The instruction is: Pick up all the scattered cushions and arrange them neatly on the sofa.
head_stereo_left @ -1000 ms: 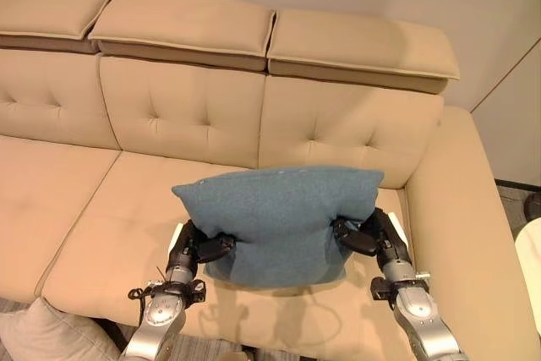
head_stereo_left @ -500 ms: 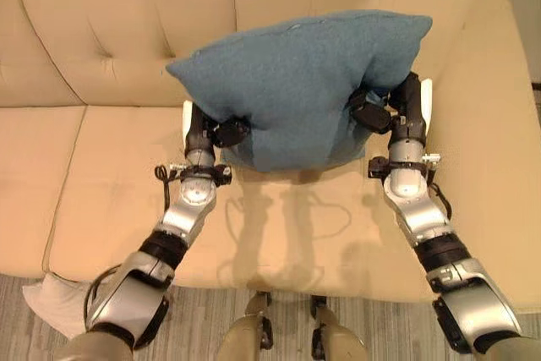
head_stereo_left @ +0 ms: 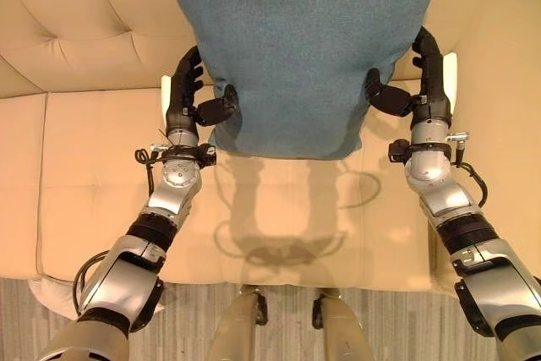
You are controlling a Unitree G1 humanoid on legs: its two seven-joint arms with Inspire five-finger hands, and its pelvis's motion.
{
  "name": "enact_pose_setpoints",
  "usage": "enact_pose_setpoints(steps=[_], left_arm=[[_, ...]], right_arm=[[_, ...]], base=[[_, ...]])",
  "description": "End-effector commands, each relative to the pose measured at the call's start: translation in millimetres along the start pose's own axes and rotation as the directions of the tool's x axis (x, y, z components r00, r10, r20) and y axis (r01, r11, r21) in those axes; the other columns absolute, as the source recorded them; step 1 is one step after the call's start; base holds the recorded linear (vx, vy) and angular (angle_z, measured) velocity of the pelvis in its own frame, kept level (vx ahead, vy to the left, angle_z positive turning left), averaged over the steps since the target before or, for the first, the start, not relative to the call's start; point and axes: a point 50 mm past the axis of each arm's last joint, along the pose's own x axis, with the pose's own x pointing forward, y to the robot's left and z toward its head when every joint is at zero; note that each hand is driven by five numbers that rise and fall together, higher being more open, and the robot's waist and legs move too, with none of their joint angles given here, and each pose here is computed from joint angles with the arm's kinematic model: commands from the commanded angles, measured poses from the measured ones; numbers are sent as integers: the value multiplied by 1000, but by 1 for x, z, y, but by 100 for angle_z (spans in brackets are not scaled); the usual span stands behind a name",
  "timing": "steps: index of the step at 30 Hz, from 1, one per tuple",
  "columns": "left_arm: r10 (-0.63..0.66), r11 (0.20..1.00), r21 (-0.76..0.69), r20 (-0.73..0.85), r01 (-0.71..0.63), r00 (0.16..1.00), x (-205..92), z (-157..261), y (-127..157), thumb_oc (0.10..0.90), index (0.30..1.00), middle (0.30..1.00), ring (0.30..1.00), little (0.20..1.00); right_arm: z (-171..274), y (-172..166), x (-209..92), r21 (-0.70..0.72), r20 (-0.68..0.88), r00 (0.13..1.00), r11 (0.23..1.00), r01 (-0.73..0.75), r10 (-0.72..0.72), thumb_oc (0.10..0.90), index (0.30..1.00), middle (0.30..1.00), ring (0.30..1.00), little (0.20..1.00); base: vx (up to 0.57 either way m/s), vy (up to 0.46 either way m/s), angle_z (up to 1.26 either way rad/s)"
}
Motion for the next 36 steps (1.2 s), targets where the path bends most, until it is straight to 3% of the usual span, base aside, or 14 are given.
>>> enact_pose_setpoints(steps=[1,6,9,13,17,19,20,25,32,36], left_arm=[[111,993,-52,113,-106,987,-1,14,31,800,900,900,900,900],[126,989,-83,22,-123,992,-44,-23,42,800,900,900,900,900],[98,988,-110,-114,-110,989,-93,-61,40,800,900,900,900,900],[43,990,-117,-256,-75,966,-139,-90,35,800,900,900,900,900],[-7,997,-70,-397,-23,918,-186,-114,40,800,900,900,900,900],[-40,999,-22,-567,34,822,-233,-141,47,800,900,900,900,900],[-40,999,-21,-568,34,822,-233,-142,47,800,900,900,900,900],[-76,993,3,-749,118,658,-286,-171,45,800,900,900,900,900],[-87,985,0,-857,170,507,-329,-188,37,800,900,900,900,900],[-81,985,6,-871,175,485,-332,-191,34,800,900,900,900,900]], right_arm=[[5,-34,-11,90,97,989,990,105,-113,800,900,900,900,900],[-25,-42,-55,80,-4,996,993,89,-89,800,900,900,900,900],[-52,-37,-105,105,-141,989,993,50,-35,800,900,900,900,900],[-77,-30,-154,95,-293,955,995,-25,52,800,900,900,900,900],[-99,-26,-208,68,-453,880,990,-125,142,800,900,900,900,900],[-116,-22,-255,83,-597,777,978,-191,202,800,900,900,900,900],[-116,-22,-256,83,-597,776,978,-191,203,800,900,900,900,900],[-132,-11,-282,91,-680,675,947,-309,286,800,900,900,900,900],[-145,2,-299,131,-735,570,902,-411,366,800,900,900,900,900],[-149,4,-308,154,-766,526,900,-408,369,800,900,900,900,900]], base=[[18,-28,28],[17,-36,25],[64,-49,3],[36,-59,3],[-30,-85,25],[-92,-149,34],[-82,-102,25],[-137,-58,18],[-162,15,5],[-115,113,18]])
